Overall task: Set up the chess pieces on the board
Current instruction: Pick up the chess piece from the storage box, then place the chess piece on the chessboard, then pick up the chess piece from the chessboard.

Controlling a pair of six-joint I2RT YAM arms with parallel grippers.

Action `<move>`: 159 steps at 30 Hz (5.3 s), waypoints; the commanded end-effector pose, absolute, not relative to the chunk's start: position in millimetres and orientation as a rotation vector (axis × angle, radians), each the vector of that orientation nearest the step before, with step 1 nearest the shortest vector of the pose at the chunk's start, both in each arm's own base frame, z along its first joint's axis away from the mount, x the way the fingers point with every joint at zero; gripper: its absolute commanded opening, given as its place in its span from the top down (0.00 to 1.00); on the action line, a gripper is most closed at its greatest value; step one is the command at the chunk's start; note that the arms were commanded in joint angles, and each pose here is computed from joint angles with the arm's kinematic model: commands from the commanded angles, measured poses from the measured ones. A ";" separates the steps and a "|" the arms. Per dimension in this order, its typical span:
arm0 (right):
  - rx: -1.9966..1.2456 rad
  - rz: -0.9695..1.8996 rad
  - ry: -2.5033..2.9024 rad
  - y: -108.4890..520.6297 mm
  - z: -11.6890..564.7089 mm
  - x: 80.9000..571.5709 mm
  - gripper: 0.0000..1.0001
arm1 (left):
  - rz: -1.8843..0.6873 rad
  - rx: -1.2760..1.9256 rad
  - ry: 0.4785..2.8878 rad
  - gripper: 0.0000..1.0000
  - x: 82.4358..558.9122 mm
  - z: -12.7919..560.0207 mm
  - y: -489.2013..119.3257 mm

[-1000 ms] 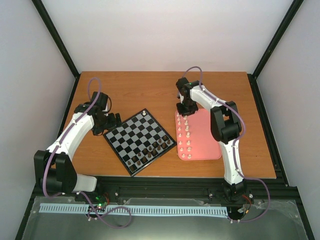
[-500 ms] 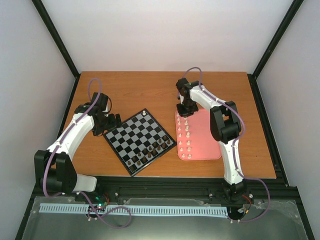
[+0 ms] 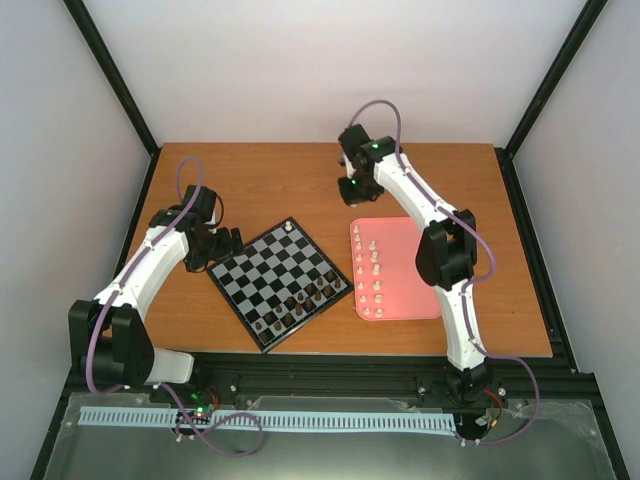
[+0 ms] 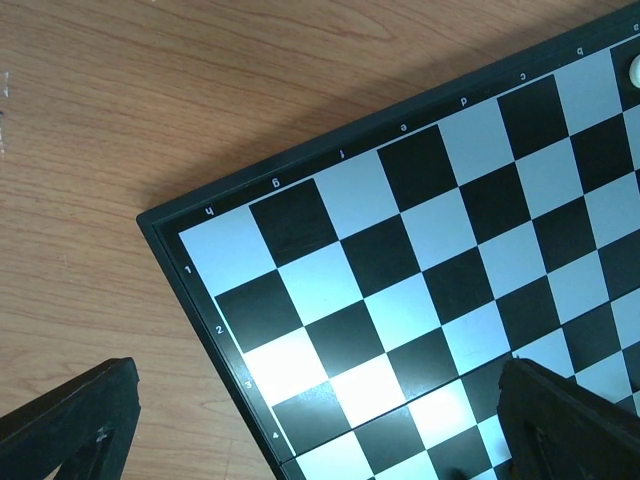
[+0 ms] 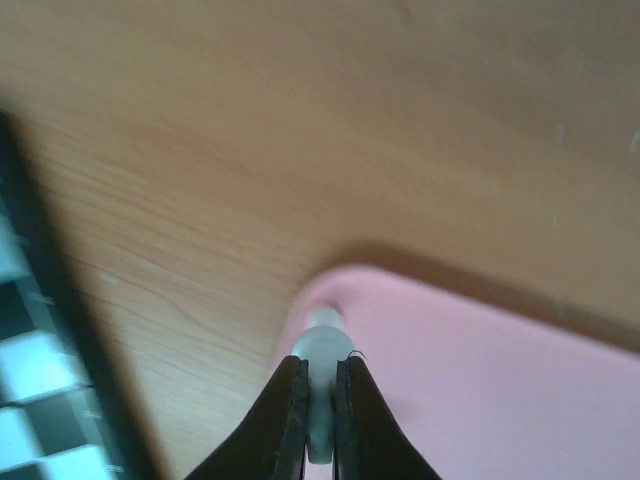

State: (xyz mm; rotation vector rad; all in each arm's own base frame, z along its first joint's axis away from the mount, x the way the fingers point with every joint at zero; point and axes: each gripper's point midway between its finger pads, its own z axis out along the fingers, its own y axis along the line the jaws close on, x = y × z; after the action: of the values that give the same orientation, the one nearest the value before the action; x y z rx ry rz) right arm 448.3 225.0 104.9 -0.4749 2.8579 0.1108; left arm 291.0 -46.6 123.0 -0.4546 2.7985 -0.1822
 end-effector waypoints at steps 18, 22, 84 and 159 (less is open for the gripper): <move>-0.888 0.391 2.668 411.7 120.7 382.2 0.97 | -0.130 -0.443 2.788 0.00 267.0 129.8 -35.5; -0.904 0.363 2.695 410.1 107.1 380.3 0.97 | -0.130 -0.444 2.783 0.00 267.3 130.6 -35.1; -0.462 0.157 2.674 187.2 190.7 414.1 0.39 | -0.253 0.030 2.830 0.16 365.9 120.5 -202.0; -0.372 0.238 2.706 150.8 175.9 412.9 0.39 | -0.262 -0.048 2.947 0.75 379.8 61.3 -227.1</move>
State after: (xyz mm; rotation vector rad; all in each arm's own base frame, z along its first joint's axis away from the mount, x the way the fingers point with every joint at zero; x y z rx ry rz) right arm 412.1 153.4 166.1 -0.3706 2.7385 0.2295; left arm 372.5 -218.8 47.6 -0.0613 2.9813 -0.2397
